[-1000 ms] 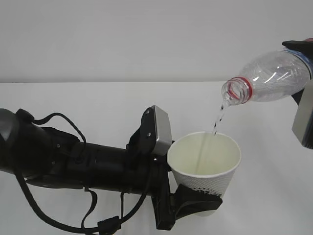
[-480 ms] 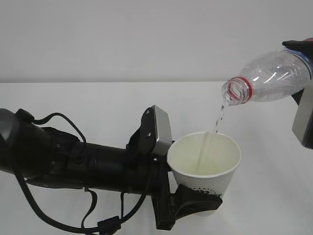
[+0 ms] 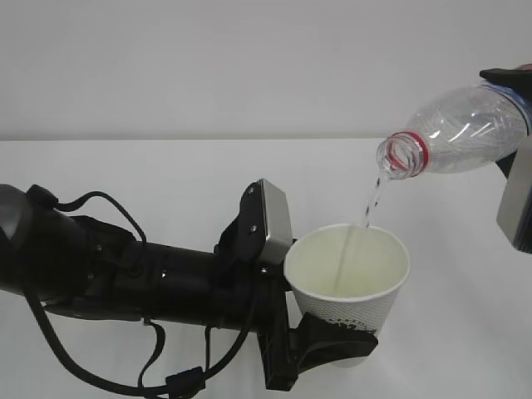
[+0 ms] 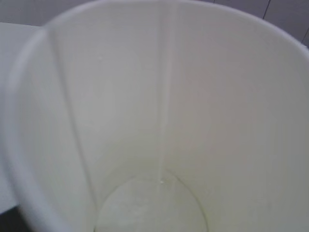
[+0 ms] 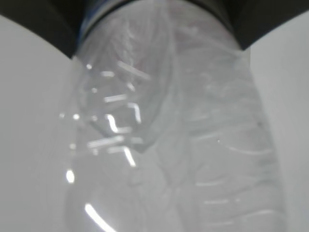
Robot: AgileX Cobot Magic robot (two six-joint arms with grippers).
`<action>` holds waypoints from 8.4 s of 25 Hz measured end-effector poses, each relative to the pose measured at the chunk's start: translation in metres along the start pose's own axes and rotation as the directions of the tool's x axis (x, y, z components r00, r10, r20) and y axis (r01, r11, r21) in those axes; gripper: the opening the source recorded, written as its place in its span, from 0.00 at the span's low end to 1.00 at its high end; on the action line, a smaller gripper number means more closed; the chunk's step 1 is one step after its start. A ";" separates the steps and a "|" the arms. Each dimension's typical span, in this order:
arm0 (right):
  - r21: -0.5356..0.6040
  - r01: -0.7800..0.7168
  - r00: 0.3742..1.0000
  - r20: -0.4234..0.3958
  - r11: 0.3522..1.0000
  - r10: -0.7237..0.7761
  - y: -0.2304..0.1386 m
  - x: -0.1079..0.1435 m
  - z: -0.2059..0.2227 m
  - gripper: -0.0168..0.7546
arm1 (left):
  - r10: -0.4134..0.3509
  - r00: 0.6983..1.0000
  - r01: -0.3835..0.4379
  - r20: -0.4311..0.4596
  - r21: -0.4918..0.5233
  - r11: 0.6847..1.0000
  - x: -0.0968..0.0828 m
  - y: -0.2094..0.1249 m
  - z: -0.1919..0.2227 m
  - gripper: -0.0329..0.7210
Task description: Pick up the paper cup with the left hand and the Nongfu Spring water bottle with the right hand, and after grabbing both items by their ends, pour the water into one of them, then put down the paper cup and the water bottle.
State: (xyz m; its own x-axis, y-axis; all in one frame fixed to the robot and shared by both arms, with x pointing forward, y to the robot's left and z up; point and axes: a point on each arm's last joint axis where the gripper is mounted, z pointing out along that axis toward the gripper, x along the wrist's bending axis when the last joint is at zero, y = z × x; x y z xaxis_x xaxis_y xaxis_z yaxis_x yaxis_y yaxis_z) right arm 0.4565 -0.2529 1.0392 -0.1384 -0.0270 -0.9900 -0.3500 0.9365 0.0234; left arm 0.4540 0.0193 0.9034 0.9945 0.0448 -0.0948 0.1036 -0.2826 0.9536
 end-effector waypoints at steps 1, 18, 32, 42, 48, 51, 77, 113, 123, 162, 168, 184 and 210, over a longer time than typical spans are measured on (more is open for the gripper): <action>0.000 0.000 1.000 0.000 1.000 0.000 0.000 0.000 0.000 0.57 | 0.000 1.000 0.000 -0.001 0.001 1.000 0.000 0.000 0.000 0.77; -0.002 0.003 1.000 0.003 1.000 -0.003 0.000 0.000 0.000 0.57 | 0.000 1.000 0.000 -0.001 0.001 1.000 0.000 0.000 0.000 0.77; -0.003 0.008 1.000 0.005 1.000 -0.008 0.000 0.000 0.000 0.57 | 0.000 1.000 0.000 -0.001 0.001 1.000 0.000 0.000 0.000 0.77; -0.003 0.011 1.000 0.005 1.000 -0.011 0.000 0.000 0.000 0.57 | 0.000 1.000 0.000 -0.001 0.001 1.000 0.000 0.000 0.000 0.77; -0.003 0.016 1.000 0.005 1.000 -0.016 0.000 0.000 0.000 0.57 | 0.000 1.000 0.000 -0.002 0.003 1.000 0.000 0.000 0.000 0.77; -0.003 0.018 1.000 0.005 1.000 -0.018 0.000 0.000 0.000 0.57 | 0.000 1.000 0.000 -0.002 0.003 1.000 0.000 0.000 0.000 0.77; -0.002 0.038 0.999 0.005 0.999 -0.038 0.000 0.000 0.000 0.57 | 0.000 1.000 0.000 -0.004 0.006 1.000 0.000 -0.001 0.000 0.77; -0.005 0.044 0.999 0.011 0.999 -0.044 0.001 -0.001 0.000 0.57 | 0.000 1.000 0.000 -0.004 0.006 1.000 0.000 -0.001 0.000 0.77; -0.006 0.048 0.999 0.012 0.999 -0.048 0.001 -0.001 0.000 0.57 | 0.000 1.000 0.000 -0.004 0.006 1.000 0.000 -0.001 0.000 0.77; -0.008 0.070 0.997 0.017 0.998 -0.070 0.001 -0.002 0.000 0.57 | 0.000 1.000 0.000 -0.005 0.009 1.000 0.000 -0.001 0.000 0.77; -0.008 0.075 0.997 0.019 0.997 -0.075 0.001 -0.002 0.000 0.57 | 0.000 1.000 0.000 -0.005 0.009 1.000 0.000 -0.001 0.000 0.77; -0.008 0.082 0.996 0.019 0.997 -0.082 0.001 -0.002 0.000 0.57 | 0.001 1.000 -0.001 -0.007 0.015 1.000 0.001 -0.001 0.000 0.76; -0.008 0.088 0.996 0.019 0.996 -0.087 0.001 -0.002 0.000 0.57 | 0.001 1.000 -0.001 -0.010 0.021 1.000 0.001 -0.002 0.000 0.76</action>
State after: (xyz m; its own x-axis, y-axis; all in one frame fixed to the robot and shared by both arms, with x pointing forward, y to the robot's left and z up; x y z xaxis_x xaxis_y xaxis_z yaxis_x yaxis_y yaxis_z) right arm 0.4564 -0.2521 1.0408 -0.0898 -0.1021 -0.9907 -0.3679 0.9278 -0.0622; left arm 0.4547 0.0199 0.9015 0.9944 0.0539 -0.0907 0.1028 -0.3025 0.9476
